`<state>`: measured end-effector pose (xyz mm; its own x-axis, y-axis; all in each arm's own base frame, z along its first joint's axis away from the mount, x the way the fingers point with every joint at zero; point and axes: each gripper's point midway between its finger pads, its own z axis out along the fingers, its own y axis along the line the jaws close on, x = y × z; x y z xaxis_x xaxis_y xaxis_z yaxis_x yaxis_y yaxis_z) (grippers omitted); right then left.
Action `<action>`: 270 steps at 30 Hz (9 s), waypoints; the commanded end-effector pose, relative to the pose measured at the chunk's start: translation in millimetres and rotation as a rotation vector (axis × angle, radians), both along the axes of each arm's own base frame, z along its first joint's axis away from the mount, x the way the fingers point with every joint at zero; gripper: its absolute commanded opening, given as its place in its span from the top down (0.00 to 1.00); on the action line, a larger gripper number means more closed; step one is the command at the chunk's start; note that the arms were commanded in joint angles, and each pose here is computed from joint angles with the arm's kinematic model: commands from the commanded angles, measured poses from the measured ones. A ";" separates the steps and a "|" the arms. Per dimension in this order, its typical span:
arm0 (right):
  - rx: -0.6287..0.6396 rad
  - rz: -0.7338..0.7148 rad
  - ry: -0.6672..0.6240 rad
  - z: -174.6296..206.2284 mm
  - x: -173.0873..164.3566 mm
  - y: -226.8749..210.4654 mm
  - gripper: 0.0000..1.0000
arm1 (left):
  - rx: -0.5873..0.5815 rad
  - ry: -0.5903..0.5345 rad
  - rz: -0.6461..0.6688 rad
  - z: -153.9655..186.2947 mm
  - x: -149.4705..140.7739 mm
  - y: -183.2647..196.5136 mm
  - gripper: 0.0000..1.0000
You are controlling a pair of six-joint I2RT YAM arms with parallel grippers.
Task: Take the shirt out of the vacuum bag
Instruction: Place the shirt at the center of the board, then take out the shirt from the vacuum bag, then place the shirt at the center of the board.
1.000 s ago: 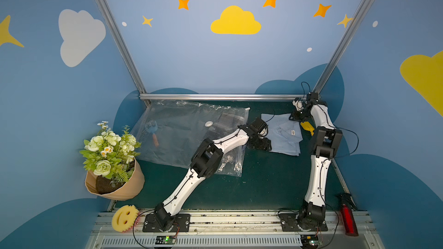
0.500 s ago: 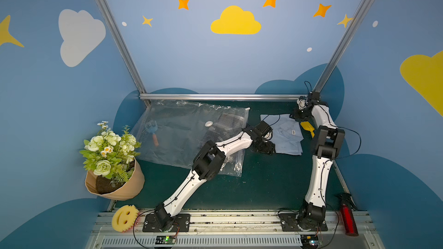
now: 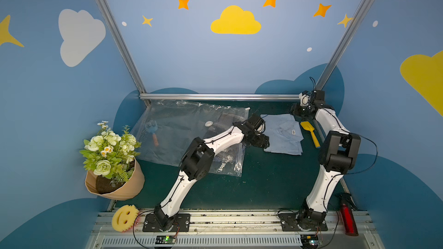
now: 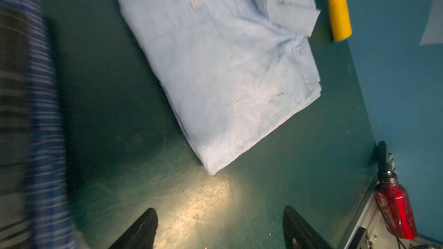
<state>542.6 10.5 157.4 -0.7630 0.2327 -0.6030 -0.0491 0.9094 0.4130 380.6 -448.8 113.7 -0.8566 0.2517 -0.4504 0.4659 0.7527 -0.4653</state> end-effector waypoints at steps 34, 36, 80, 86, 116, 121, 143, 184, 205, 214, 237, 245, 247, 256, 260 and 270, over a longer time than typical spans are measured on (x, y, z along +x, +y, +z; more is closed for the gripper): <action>0.576 0.220 0.148 -47.9 -87.1 177.6 0.50 | 0.632 -0.277 0.100 -48.0 12.7 111.0 0.31; 0.583 0.224 0.150 -48.7 -86.6 178.6 0.50 | 0.649 -0.285 0.100 -47.7 13.7 112.3 0.35; 0.592 0.307 0.246 -93.5 -77.5 235.3 0.47 | 0.473 -0.309 0.230 19.6 29.7 117.2 0.96; 0.609 0.314 0.231 -85.3 -72.4 243.6 0.56 | 0.466 -0.299 0.234 16.7 29.4 118.3 0.96; 0.472 0.233 0.272 -99.4 -82.4 247.2 0.58 | 0.438 -0.276 0.242 11.1 32.0 124.0 0.96; 0.473 0.229 0.264 -98.4 -78.2 249.1 0.61 | 0.441 -0.272 0.241 8.9 30.9 124.2 0.96; 0.395 0.228 0.201 -59.6 -71.6 248.5 1.00 | 0.197 -0.281 0.321 41.5 37.9 137.1 0.37; 0.353 0.320 0.286 -43.1 -62.9 264.1 1.00 | 0.135 0.180 0.940 -111.1 122.9 376.9 0.96; 0.331 0.290 0.271 2.5 -65.9 224.4 1.00 | 0.122 0.208 0.925 -133.2 125.6 371.7 0.96; 0.307 0.299 0.281 12.4 -71.5 200.7 1.00 | 0.116 0.209 0.919 -133.1 125.8 372.3 0.96; 0.092 0.142 0.420 -27.3 -110.2 53.1 1.00 | 0.078 0.209 0.853 -131.5 126.8 359.8 0.96; 0.119 0.058 0.436 -45.9 -99.9 18.6 1.00 | 0.062 0.189 0.806 -127.0 127.1 351.2 0.96; 0.115 0.067 0.444 -51.5 -99.3 18.1 1.00 | 0.057 0.173 0.795 -123.9 127.4 348.7 0.96; 0.175 0.001 0.462 -74.8 -92.7 -0.8 1.00 | 0.099 0.015 0.654 -51.9 128.3 297.4 0.52; 0.227 -0.035 0.456 -81.1 -90.4 -9.2 1.00 | 0.075 -0.084 0.528 -0.6 118.5 245.2 0.39; 0.298 -0.047 0.444 -89.4 -85.6 -7.7 1.00 | -0.071 -0.017 0.139 14.8 45.7 79.0 0.38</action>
